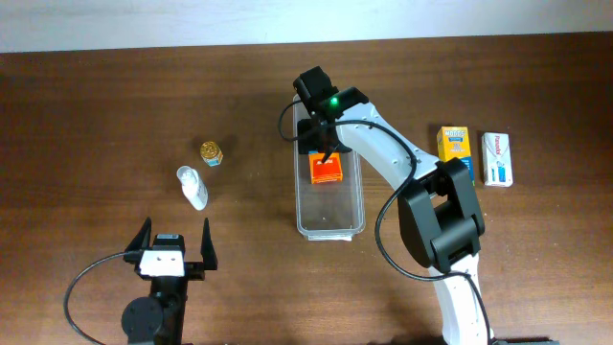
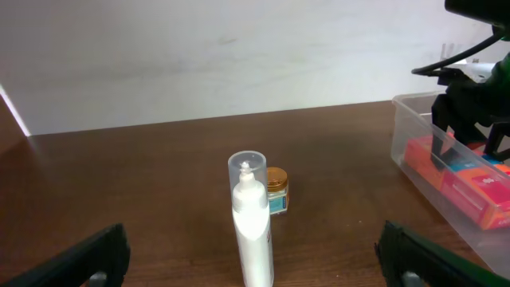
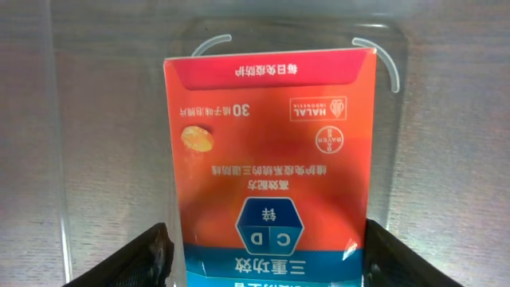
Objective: Pack container
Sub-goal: 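Open the right gripper and move it to the yellow WOODS' box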
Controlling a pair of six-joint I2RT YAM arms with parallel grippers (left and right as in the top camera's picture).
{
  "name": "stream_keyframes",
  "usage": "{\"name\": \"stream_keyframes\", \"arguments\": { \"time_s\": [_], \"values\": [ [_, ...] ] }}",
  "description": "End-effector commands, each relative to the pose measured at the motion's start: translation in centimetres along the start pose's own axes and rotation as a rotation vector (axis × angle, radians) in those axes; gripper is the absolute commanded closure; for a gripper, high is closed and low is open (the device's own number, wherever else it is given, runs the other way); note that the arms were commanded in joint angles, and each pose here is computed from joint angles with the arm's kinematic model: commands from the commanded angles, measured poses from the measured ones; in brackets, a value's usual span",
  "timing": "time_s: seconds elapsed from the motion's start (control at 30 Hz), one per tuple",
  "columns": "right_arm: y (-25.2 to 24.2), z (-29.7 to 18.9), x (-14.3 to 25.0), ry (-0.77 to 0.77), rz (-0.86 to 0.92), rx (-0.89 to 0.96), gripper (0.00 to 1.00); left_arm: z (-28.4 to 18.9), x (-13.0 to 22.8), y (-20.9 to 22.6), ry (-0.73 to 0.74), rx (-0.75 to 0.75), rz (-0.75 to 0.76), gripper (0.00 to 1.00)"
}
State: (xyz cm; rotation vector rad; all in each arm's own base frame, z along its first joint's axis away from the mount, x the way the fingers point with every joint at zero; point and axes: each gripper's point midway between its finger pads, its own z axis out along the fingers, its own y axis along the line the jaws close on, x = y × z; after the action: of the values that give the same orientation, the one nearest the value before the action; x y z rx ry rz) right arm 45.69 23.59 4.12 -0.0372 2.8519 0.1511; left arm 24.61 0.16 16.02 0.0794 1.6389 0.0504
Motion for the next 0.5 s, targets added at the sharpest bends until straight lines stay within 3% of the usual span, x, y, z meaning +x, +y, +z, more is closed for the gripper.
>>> {"name": "stream_keyframes", "arguments": {
  "time_s": [0.0, 0.47],
  "values": [
    [0.6, 0.2, 0.3, 0.004, -0.003, -0.008, 0.33, 0.0, 0.1, -0.1, 0.000, 0.009, 0.009, 0.01],
    [0.7, -4.9, -2.7, -0.055, 0.000, -0.022, 0.33, 0.0, 0.1, -0.1, 0.000, 0.009, 0.009, 0.01]
  ]
}}
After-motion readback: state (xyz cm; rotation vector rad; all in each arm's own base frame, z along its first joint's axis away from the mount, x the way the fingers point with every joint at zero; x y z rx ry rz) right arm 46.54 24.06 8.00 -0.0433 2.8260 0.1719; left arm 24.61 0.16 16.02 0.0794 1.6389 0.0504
